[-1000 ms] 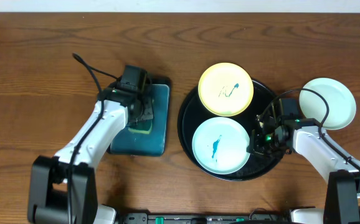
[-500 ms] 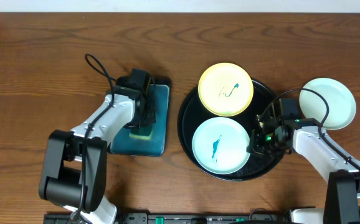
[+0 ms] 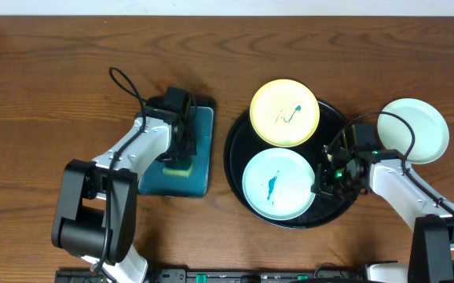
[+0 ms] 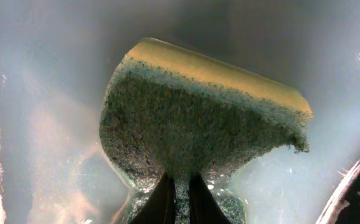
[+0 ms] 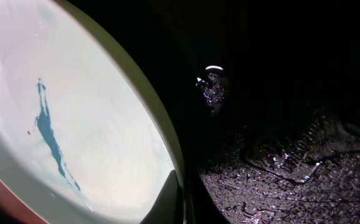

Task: Clean dirty plates on tray and stack at the side
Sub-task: 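Lift the sponge out of the teal tray with the left gripper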

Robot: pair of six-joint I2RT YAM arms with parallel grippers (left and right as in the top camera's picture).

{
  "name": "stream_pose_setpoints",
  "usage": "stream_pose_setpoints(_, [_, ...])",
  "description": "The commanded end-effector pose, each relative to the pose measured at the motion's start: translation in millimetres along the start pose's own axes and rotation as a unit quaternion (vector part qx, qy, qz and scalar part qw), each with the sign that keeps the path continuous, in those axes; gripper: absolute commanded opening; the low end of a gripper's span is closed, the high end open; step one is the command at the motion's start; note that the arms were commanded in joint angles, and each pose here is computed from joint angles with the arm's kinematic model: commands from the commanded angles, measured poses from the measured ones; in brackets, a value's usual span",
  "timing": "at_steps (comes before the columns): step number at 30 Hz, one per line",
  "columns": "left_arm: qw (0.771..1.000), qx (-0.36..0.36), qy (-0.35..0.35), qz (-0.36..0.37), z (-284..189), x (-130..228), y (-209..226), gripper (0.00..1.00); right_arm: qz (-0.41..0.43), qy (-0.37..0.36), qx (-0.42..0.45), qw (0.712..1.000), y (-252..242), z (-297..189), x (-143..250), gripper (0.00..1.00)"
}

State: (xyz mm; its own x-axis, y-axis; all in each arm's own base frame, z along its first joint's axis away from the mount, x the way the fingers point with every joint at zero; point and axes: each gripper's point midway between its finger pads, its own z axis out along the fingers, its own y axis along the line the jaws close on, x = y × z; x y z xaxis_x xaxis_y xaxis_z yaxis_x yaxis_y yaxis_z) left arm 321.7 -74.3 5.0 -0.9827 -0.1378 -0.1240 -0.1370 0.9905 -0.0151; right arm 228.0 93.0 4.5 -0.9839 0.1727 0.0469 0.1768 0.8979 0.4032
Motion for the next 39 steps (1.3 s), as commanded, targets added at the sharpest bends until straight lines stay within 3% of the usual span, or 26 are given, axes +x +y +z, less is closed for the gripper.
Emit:
stream_pose_setpoints(1, [0.999,-0.019,0.039,0.004,21,17,9,0.07,0.002,0.000,0.009,1.000,-3,3,1,0.01])
stream_pose_setpoints(8, [1.000,-0.011,0.018,0.004,4,9,6,0.07,0.002,0.000,0.010,1.000,-3,3,1,0.01])
stream_pose_setpoints(20, [0.994,0.041,-0.103,0.000,-73,-24,-6,0.07,0.002,0.001,0.010,1.000,-3,3,1,0.01])
stream_pose_setpoints(27, [0.974,0.197,-0.107,0.025,-101,-27,-44,0.08,0.003,0.003,0.011,1.000,-3,3,2,0.01])
stream_pose_setpoints(39, [0.943,0.306,-0.116,0.055,-120,-37,-34,0.07,0.003,0.005,0.011,1.000,-3,3,3,0.01])
